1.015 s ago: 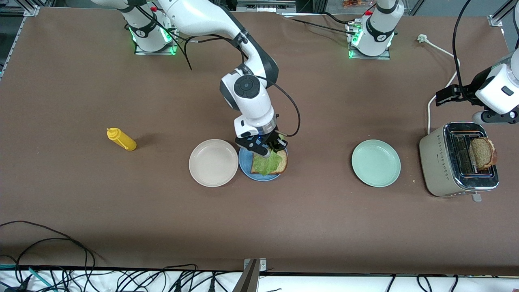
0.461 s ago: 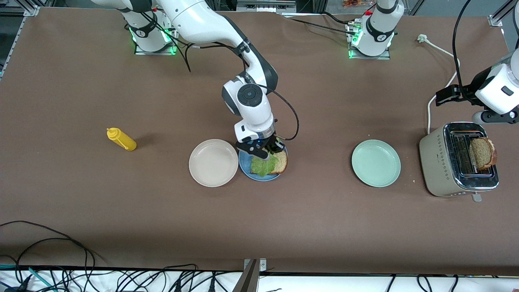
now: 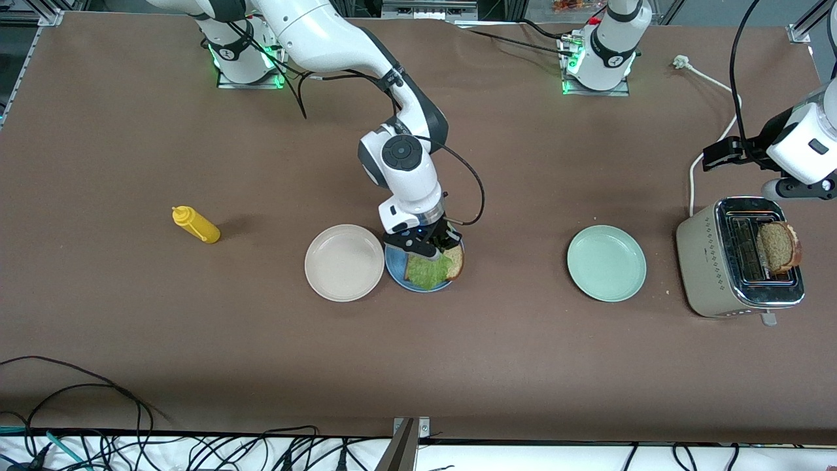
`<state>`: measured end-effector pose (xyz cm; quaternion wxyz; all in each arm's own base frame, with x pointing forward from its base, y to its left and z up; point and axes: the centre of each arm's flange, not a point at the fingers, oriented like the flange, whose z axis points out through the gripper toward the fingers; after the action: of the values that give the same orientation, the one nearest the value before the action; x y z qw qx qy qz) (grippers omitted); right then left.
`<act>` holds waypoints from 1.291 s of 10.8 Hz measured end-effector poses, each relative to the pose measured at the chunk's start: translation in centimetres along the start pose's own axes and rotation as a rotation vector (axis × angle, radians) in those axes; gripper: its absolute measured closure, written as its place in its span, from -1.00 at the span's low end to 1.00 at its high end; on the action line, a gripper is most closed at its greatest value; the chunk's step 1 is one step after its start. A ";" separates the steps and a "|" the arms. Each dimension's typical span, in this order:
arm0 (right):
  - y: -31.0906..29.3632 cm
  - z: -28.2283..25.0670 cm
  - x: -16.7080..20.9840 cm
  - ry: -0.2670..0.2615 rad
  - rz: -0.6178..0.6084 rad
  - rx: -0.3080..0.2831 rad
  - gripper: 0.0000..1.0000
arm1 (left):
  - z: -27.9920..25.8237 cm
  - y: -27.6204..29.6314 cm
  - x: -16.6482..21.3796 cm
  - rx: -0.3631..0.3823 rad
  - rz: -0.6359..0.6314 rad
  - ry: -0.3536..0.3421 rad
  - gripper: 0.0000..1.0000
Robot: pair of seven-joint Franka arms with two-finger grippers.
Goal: Make sandwich in blue plate with both arms
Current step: 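Withdraw the right gripper from the blue plate toward the mustard bottle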
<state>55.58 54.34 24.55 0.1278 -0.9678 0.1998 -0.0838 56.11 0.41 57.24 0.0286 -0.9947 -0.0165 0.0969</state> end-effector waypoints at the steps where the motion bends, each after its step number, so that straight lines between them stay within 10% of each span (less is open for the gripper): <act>1: -0.1 -0.1 0.1 0.007 -0.001 0.012 0.88 | 0.0 0.0 0.0 0.000 0.000 0.000 -1.00; 3: -0.2 -0.2 0.2 0.015 -0.001 0.026 0.80 | 0.0 0.0 0.0 0.000 0.000 0.000 -1.00; 10: -0.9 -1.6 0.6 0.014 0.002 0.036 -0.93 | -0.2 -0.2 0.0 -0.001 -0.004 0.005 -1.00; 14: -0.8 -13.1 4.5 -0.145 -0.037 -0.049 -1.00 | -0.3 -0.6 0.0 -0.002 -0.011 0.007 -1.00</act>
<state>57.12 50.39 37.76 0.1169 -0.9777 0.1741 -0.0107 56.14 1.03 57.56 0.0280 -0.9950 -0.0220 0.0933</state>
